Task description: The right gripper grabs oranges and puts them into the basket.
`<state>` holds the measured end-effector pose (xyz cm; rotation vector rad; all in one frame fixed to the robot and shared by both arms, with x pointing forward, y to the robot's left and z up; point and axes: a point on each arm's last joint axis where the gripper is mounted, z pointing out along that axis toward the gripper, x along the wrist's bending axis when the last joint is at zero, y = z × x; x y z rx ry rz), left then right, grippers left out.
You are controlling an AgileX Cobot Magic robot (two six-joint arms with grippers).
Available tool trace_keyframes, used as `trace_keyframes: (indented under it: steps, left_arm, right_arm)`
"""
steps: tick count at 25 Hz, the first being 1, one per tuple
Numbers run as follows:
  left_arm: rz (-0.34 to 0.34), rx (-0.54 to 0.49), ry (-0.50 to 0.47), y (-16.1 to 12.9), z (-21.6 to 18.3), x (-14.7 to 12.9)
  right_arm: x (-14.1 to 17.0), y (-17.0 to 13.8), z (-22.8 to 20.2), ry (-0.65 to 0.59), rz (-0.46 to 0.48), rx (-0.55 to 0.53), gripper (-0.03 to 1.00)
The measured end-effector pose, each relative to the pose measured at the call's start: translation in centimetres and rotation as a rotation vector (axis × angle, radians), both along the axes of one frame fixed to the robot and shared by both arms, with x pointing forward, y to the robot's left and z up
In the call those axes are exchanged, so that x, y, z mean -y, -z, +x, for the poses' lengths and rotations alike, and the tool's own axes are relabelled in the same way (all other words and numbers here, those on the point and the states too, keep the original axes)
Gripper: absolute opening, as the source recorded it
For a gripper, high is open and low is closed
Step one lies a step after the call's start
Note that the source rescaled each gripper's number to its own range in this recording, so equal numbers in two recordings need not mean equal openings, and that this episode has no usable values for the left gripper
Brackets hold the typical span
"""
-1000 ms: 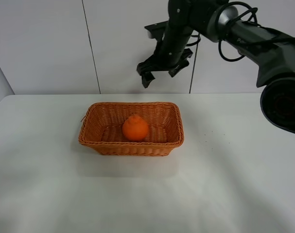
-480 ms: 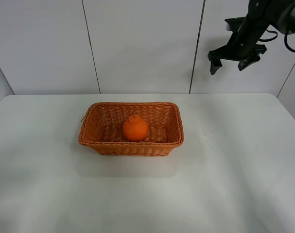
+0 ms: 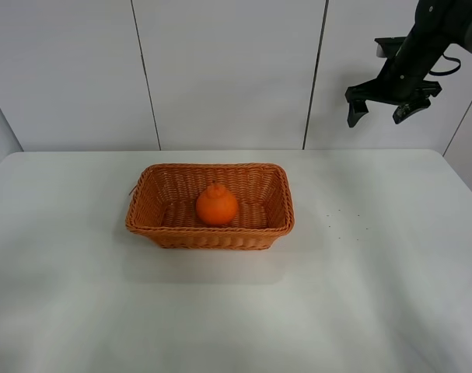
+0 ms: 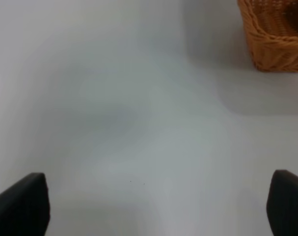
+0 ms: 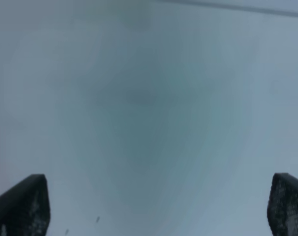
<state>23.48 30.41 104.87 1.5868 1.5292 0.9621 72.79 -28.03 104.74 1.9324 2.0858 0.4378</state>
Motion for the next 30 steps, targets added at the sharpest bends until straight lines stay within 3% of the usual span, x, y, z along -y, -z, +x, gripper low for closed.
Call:
trace_keyframes:
  steps: [10,21,24,30]
  left_arm:
    - [0.000,0.000,0.000,0.0,0.0,0.0]
    - [0.000,0.000,0.000,0.0,0.0,0.0]
    - [0.000,0.000,0.000,0.0,0.0,0.0]
    - [0.000,0.000,0.000,0.0,0.0,0.0]
  right_arm:
    - [0.0,-2.0,-8.9,0.003,0.027,-0.133,0.98]
    - [0.6,-0.2,-27.4,0.002,0.021,-0.290,0.98]
    - [0.8,0.9,-32.0,0.005,0.022,-0.224,0.98]
    - [1.1,1.5,-39.2,0.010,0.032,0.101,0.98]
